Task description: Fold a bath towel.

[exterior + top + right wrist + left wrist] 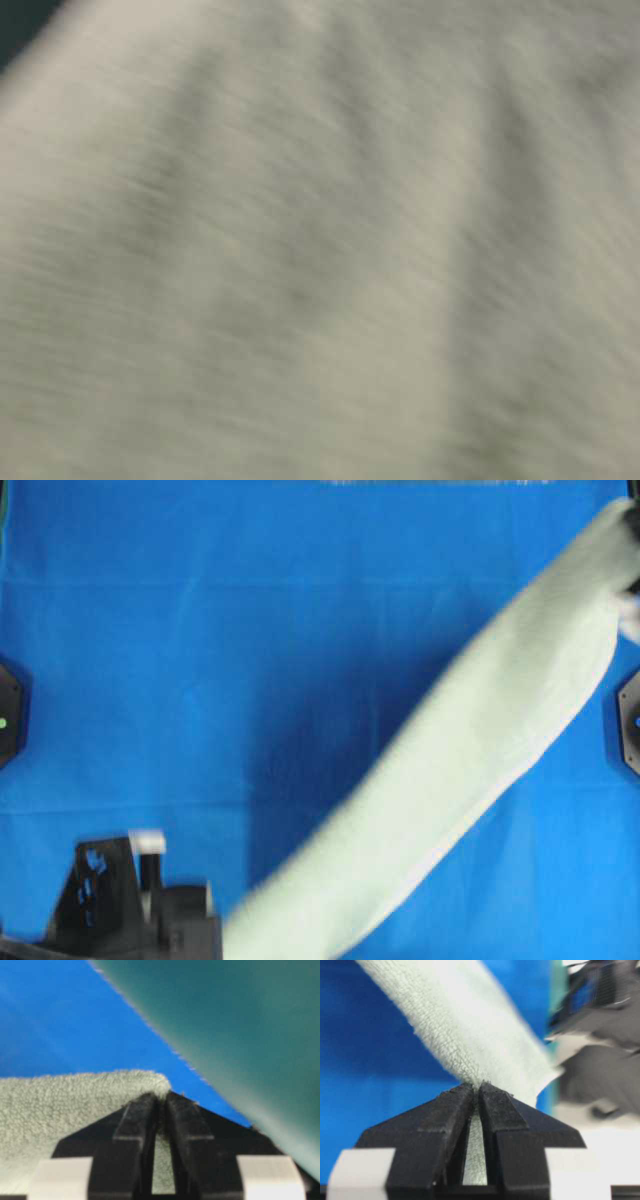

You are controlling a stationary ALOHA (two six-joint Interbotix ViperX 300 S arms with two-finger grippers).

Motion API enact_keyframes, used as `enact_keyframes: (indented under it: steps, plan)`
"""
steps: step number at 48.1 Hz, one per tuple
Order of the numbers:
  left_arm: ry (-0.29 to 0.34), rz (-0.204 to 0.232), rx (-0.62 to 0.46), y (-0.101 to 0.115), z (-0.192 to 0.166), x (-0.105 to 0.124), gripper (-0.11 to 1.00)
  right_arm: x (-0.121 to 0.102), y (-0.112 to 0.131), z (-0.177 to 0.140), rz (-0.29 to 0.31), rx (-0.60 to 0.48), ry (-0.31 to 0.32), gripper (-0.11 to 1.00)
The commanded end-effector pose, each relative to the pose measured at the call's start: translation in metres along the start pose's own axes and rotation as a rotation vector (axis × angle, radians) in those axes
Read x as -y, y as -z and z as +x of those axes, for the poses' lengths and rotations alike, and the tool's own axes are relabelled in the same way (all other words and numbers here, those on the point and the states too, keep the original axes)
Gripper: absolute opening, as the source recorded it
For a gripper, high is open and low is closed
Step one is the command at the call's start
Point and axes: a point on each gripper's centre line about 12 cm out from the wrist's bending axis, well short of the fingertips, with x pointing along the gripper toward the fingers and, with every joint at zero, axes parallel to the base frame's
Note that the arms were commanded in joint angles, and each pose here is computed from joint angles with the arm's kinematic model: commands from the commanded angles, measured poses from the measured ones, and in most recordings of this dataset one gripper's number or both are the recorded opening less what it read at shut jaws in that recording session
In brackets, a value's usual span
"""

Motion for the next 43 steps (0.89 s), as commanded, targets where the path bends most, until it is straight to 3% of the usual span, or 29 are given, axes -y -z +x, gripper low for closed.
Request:
enact_keyframes:
  steps: [1, 7, 17, 23, 33, 43]
  plan:
    - [-0.03, -0.026, -0.001, 0.01, -0.003, -0.026, 0.06, -0.012, -0.005, 0.037, -0.008, -0.032, 0.03, 0.09]
    - [-0.082, -0.077, -0.052, 0.045, 0.025, -0.057, 0.06, -0.028, -0.004, 0.102, -0.004, -0.078, -0.012, 0.09]
    - [-0.133, -0.248, -0.105, 0.121, 0.063, -0.117, 0.06, -0.043, -0.015, 0.191, 0.021, -0.06, -0.126, 0.09]
    - [-0.135, -0.329, -0.115, 0.16, 0.077, -0.144, 0.06, -0.049, -0.023, 0.226, -0.007, -0.064, -0.147, 0.09]
    - [-0.118, -0.379, -0.113, 0.202, 0.089, -0.17, 0.06, -0.06, -0.027, 0.257, -0.068, -0.091, -0.148, 0.09]
    - [-0.145, -0.402, -0.125, 0.215, 0.093, -0.184, 0.06, -0.062, -0.025, 0.262, -0.067, -0.105, -0.151, 0.09]
